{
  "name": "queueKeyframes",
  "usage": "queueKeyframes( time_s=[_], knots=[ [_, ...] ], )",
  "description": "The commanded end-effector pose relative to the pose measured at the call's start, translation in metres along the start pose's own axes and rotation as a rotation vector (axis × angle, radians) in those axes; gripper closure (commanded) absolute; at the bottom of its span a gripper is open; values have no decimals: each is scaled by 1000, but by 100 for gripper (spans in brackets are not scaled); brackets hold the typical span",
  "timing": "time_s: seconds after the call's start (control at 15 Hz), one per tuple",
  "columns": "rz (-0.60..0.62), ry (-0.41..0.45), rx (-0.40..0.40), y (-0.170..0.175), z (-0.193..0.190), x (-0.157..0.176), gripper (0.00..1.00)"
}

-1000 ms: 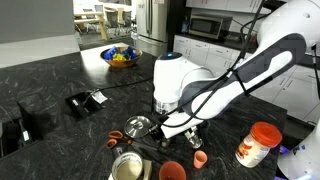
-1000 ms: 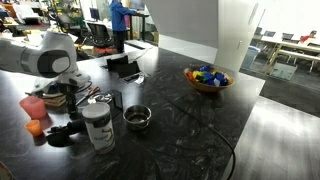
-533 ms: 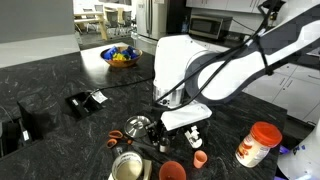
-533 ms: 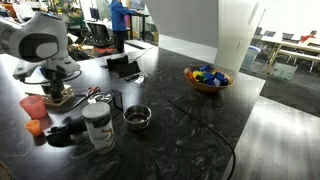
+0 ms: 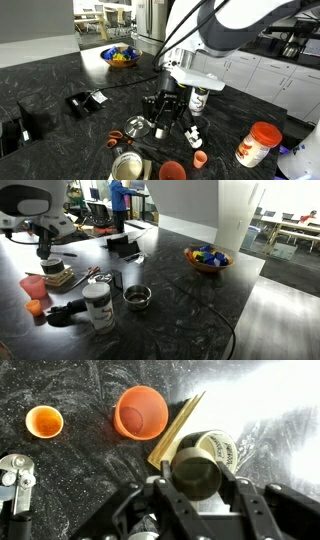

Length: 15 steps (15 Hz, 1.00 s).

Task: Pick the cup from the far end and put it on the plate

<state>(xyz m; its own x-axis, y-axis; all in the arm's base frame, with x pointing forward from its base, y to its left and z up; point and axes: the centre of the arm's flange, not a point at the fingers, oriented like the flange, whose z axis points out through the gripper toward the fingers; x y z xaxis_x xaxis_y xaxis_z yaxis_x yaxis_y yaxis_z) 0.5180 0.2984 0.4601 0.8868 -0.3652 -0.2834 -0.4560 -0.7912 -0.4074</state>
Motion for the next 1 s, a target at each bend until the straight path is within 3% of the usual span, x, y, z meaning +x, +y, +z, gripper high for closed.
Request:
queueKeyframes(
  time_s=[0.0,0.27,0.6,0.67,0.93],
  knots=[
    [63,-62,143,13,-20,17,79],
    [190,-25,214,32,-48,41,79],
    [330,-20,221,55,-67,55,79],
    [288,-9,202,48,-63,63,54],
    [312,-9,201,51,-64,62,54]
  ],
)
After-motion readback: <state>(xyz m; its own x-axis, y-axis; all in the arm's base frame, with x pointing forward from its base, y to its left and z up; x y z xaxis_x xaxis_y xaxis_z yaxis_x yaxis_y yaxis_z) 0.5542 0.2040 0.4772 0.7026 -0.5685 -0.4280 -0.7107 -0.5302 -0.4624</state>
